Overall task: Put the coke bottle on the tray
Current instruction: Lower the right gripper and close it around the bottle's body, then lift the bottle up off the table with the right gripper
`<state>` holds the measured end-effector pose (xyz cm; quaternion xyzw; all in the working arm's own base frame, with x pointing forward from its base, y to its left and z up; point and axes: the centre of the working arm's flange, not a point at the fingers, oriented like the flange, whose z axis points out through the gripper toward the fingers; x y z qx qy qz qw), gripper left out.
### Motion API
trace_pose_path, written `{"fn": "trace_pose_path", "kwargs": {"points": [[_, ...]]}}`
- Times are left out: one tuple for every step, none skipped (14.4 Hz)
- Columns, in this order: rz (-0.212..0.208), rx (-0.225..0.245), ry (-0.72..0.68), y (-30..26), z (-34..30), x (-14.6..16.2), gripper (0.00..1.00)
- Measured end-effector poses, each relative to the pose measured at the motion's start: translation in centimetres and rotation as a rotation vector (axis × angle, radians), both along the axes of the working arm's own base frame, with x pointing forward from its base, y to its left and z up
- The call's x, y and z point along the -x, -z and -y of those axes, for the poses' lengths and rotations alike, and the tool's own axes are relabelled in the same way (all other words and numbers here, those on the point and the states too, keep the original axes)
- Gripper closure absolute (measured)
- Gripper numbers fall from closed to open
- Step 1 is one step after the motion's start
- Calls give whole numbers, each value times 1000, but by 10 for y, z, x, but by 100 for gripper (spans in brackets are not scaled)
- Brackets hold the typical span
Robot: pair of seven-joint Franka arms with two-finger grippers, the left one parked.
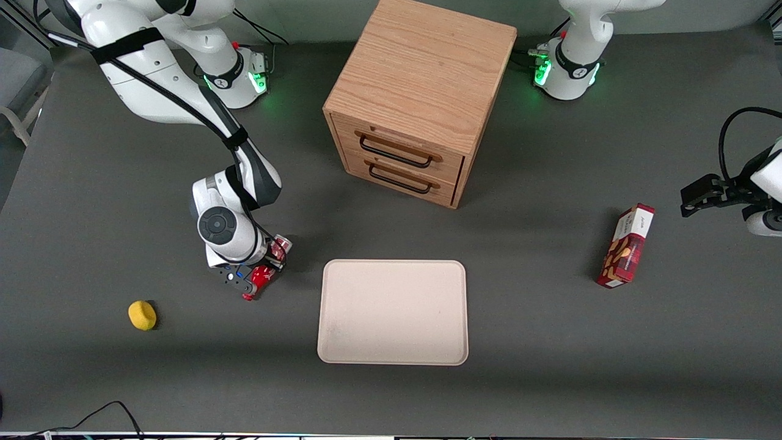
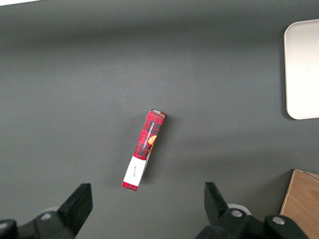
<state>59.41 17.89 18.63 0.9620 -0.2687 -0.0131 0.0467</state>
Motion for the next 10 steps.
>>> {"fn": "trace_pose_path", "kwargs": {"points": [[0, 0, 0, 0, 0, 0, 46], [0, 0, 0, 0, 0, 0, 46], [0, 0, 0, 0, 0, 0, 46], [0, 0, 1, -1, 0, 0, 46], [-3, 4, 3, -3, 2, 0, 46], [-13, 13, 6, -11, 5, 0, 46], [-29, 25, 9, -24, 9, 0, 46], [-46, 39, 8, -42, 13, 1, 46], [-58, 47, 2, -65, 18, 3, 46], [-69, 45, -11, -92, 23, 5, 46]]}}
